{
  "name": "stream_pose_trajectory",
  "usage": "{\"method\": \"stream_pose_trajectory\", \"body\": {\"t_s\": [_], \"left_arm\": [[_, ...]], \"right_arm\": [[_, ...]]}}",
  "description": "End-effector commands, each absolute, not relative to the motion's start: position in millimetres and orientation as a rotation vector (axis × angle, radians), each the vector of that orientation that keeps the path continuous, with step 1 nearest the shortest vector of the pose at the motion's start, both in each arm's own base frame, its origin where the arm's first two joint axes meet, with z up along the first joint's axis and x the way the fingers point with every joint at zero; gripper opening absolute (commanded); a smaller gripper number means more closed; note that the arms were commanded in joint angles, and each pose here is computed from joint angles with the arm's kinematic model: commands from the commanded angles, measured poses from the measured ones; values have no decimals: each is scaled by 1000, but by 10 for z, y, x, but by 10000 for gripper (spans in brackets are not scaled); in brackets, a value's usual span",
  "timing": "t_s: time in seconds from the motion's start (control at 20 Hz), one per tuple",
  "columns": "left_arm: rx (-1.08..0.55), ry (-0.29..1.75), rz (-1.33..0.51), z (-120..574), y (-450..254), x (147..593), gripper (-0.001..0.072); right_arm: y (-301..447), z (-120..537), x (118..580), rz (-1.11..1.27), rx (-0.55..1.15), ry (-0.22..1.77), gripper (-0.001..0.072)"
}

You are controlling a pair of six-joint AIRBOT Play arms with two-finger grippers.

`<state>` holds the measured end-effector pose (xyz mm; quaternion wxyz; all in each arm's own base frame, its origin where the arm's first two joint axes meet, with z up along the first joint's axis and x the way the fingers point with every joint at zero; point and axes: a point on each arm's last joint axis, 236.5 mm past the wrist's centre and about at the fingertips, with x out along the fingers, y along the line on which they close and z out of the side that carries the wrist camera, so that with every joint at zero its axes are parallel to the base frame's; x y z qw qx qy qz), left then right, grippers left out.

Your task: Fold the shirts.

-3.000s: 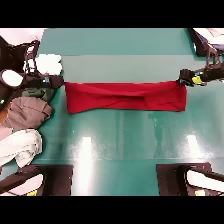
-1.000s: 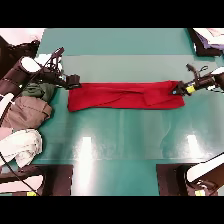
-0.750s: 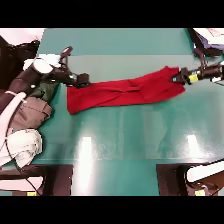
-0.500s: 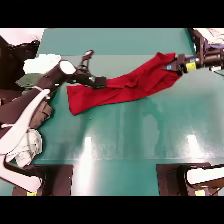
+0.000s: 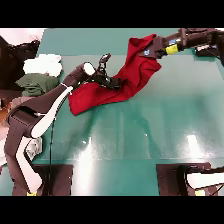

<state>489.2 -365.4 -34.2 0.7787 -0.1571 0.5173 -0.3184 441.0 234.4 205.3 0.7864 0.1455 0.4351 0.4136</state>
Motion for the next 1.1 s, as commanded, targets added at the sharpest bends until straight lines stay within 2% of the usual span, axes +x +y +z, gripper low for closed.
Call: {"method": "stream_pose_trajectory", "body": {"t_s": [0.0,0.15,0.3,0.45,0.65,0.95,1.0,1.05], "left_arm": [[-341,1094,-671,-370,-3660,4982,23],[-330,1121,-670,-353,-3539,4988,23],[-264,1125,-642,-115,-3106,5121,23],[-127,1067,-515,326,-2320,5340,23],[-20,990,-319,1006,-1247,5400,23],[-41,931,-204,1586,-549,5204,24],[-42,931,-202,1614,-530,5181,24],[-42,933,-203,1613,-532,5175,24]], "right_arm": [[2657,2033,4393,909,293,930,15],[2892,1841,4397,935,291,962,15],[3115,1725,4422,949,295,962,15],[3331,1646,4442,962,305,951,15],[3665,1470,4409,986,303,954,15],[4342,1062,4420,1010,287,903,18],[4498,965,4384,1034,263,895,23],[4671,894,4334,1074,217,871,102]]}}
